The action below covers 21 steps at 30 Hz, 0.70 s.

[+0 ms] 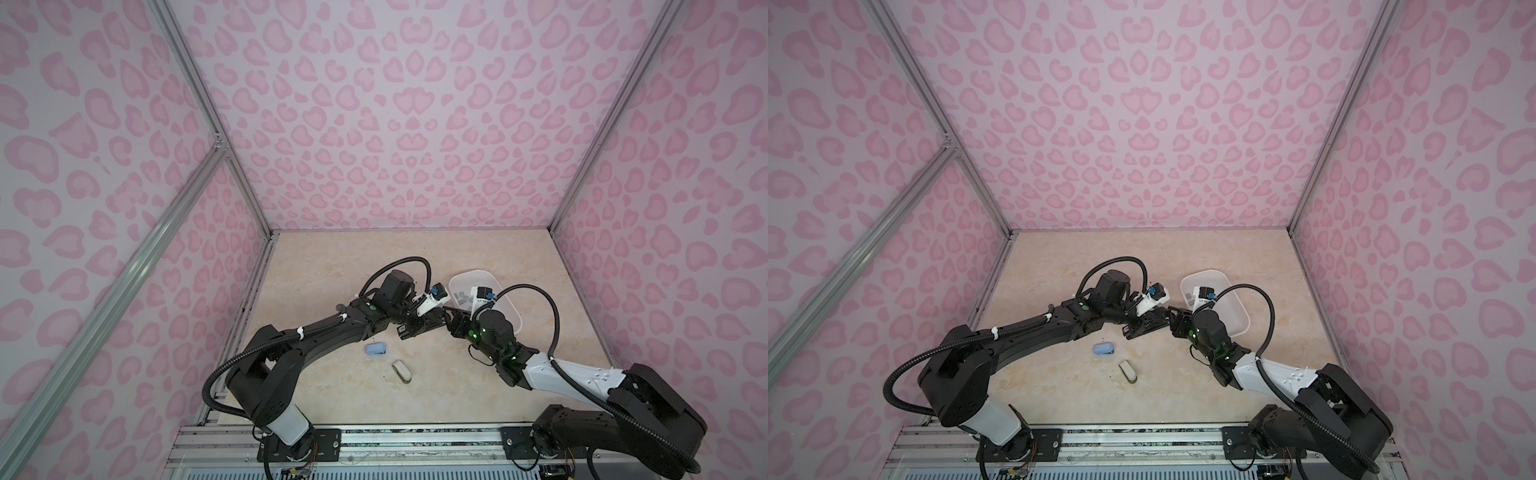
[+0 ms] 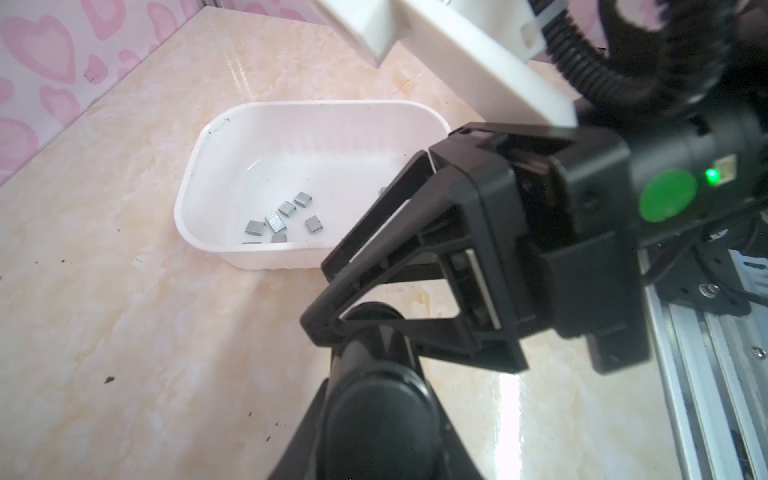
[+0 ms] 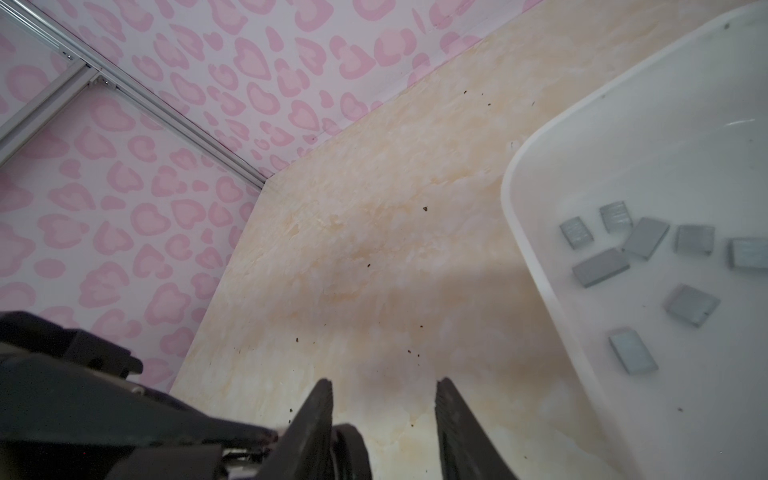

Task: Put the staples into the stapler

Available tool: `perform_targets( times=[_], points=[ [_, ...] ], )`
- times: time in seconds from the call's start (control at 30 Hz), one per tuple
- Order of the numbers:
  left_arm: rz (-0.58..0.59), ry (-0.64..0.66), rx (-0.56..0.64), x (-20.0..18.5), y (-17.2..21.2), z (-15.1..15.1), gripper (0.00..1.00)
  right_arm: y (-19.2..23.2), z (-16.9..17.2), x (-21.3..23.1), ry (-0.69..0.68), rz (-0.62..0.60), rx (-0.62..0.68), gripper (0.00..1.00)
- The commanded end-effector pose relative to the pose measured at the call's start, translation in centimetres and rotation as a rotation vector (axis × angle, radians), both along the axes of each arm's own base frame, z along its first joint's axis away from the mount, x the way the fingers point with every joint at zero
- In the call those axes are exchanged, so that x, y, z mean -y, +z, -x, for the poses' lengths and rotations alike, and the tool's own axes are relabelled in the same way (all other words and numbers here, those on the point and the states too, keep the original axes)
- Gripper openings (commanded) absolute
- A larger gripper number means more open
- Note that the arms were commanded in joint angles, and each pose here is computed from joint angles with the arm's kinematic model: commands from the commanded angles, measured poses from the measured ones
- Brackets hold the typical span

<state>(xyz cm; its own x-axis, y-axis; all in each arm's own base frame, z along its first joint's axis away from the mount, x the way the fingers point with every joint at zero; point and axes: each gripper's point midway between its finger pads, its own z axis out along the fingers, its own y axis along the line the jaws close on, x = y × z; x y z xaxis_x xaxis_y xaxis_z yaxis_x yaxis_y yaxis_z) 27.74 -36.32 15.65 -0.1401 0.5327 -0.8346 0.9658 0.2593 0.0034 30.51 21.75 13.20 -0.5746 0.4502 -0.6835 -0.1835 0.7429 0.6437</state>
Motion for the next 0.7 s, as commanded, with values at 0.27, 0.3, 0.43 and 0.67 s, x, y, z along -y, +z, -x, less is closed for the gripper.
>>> perform_targets(
  times=[0.27, 0.3, 0.43, 0.67],
  points=[
    [0.117, 0.034, 0.105, 0.6, 4.1, -1.1, 0.04, 1.3, 1.1, -1.7, 0.028, -0.086, 0.03, 0.36],
    [0.131, 0.012, 0.104, 0.6, 4.4, -0.6, 0.04, 1.2, 1.0, -1.8, 0.027, -0.09, 0.028, 0.33],
    [0.17, -0.023, 0.107, 0.2, 5.3, 0.8, 0.04, 1.7, 0.9, -2.6, 0.047, -0.134, 0.038, 0.27],
    [0.203, -0.037, 0.103, -0.4, 6.5, 2.0, 0.04, 2.9, 1.4, -2.2, 0.009, -0.17, 0.07, 0.22]
  ],
)
